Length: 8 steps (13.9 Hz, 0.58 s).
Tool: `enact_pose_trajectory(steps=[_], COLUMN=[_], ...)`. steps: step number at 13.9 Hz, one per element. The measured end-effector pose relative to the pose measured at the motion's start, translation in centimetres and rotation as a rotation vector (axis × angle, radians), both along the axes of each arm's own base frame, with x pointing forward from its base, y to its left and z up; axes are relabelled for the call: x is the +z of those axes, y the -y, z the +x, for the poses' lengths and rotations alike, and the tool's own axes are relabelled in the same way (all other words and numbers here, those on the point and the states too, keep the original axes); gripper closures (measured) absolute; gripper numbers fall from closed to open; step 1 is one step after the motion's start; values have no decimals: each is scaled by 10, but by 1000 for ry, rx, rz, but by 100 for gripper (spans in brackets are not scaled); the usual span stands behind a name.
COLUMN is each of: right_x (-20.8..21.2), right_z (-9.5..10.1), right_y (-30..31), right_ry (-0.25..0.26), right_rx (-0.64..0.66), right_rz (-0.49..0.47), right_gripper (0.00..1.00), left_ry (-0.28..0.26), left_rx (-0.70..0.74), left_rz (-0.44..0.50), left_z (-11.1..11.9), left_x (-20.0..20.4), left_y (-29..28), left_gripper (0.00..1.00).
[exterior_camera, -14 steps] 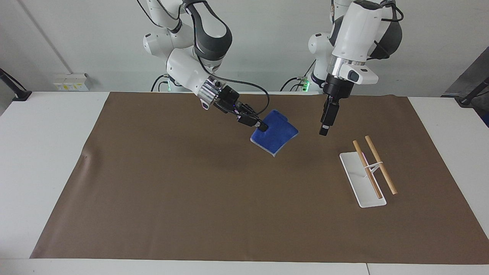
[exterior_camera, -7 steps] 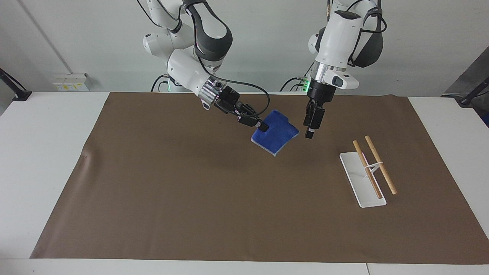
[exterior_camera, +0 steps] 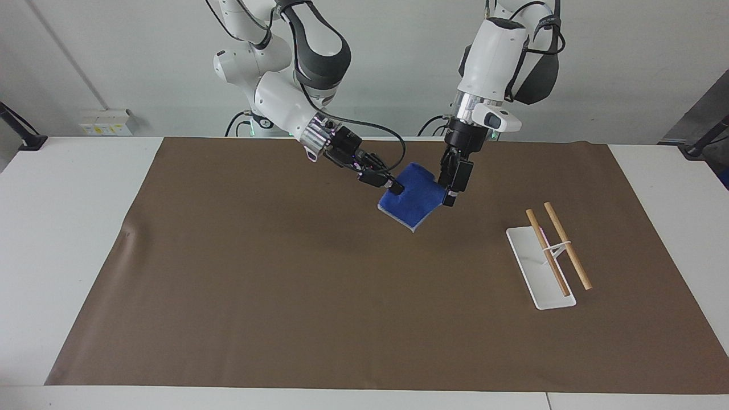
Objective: Right arm passes towel to left arm to hang
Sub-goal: 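Carry the towel with the right gripper while the left gripper approaches it, then grasp the towel with the left gripper while the right gripper releases it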
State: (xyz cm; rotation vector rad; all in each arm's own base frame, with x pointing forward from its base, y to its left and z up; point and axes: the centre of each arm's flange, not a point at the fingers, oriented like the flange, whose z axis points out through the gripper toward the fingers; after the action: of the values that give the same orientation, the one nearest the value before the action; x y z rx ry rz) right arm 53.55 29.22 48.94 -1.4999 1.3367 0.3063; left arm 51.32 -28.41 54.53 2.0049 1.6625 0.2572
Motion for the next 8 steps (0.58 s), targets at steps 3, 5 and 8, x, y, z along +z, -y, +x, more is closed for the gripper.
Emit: enact_pose_trajectory(steps=[3,5,8], right_x=[0,0,0], right_z=[0,0,0], right_y=[0,0,0], right_ry=[0,0,0], right_rx=[-1,-1,-1], right_rz=[0,0,0], right_gripper=[93,93,93], left_ry=[-10,-16,-35], left_rx=[11,26,85], left_rz=[-19,-28,-61], left_z=[6,6,6], left_x=[-11,-12,-12], left_y=[2,2,2], left_gripper=[9,34,52])
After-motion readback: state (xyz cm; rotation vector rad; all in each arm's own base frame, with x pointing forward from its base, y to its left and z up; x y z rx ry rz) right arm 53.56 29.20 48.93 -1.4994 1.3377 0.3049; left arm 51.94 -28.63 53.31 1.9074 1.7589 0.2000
